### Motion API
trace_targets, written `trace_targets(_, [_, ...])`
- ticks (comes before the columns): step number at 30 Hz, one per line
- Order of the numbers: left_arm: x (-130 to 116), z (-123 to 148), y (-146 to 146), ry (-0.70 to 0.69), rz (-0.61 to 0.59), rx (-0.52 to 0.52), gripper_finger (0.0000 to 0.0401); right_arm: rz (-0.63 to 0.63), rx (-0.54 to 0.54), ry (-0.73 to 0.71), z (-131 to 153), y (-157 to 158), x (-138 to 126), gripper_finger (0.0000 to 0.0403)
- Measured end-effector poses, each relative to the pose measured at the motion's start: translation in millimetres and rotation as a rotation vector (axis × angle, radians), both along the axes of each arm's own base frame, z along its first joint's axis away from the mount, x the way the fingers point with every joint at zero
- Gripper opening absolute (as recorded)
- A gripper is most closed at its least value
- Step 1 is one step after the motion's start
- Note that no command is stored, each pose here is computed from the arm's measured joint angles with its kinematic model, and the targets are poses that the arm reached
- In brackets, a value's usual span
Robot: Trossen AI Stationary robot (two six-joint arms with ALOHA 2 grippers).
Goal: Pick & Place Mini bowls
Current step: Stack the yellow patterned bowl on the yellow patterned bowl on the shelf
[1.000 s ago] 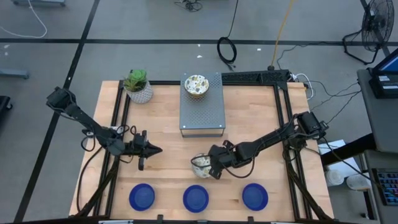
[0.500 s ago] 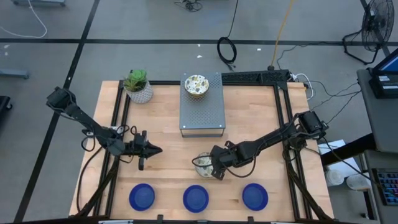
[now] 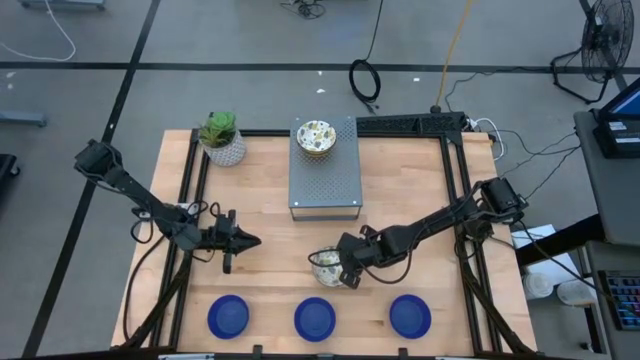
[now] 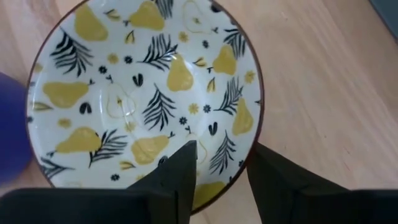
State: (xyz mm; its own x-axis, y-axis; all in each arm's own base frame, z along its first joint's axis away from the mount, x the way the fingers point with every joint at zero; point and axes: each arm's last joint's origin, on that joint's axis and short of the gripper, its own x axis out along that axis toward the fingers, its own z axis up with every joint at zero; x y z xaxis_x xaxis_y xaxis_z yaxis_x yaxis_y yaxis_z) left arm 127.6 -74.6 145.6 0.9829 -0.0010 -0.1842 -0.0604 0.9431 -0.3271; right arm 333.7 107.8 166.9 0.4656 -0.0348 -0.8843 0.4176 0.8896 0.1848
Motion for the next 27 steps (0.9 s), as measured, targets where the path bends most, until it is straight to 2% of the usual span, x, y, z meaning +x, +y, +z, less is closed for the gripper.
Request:
trace_targets(15, [0.0,0.0,0.0,0.000,0.000,0.000,0.0037,0.087,-0.047,-0.001,0.1,-0.1,0.4,0.0036])
trace_targets(19, [0.0,0.1,0.0,0.000,0.001,-0.006,0.0037,0.128,-0.055,-0.049,3.0,1.3,4.5,0.0013])
trace_targets(27, [0.0,0.0,0.0,0.000,-0.001,0.005,0.0037,0.226,-0.084,-0.144,7.5,4.9,12.2,0.0005])
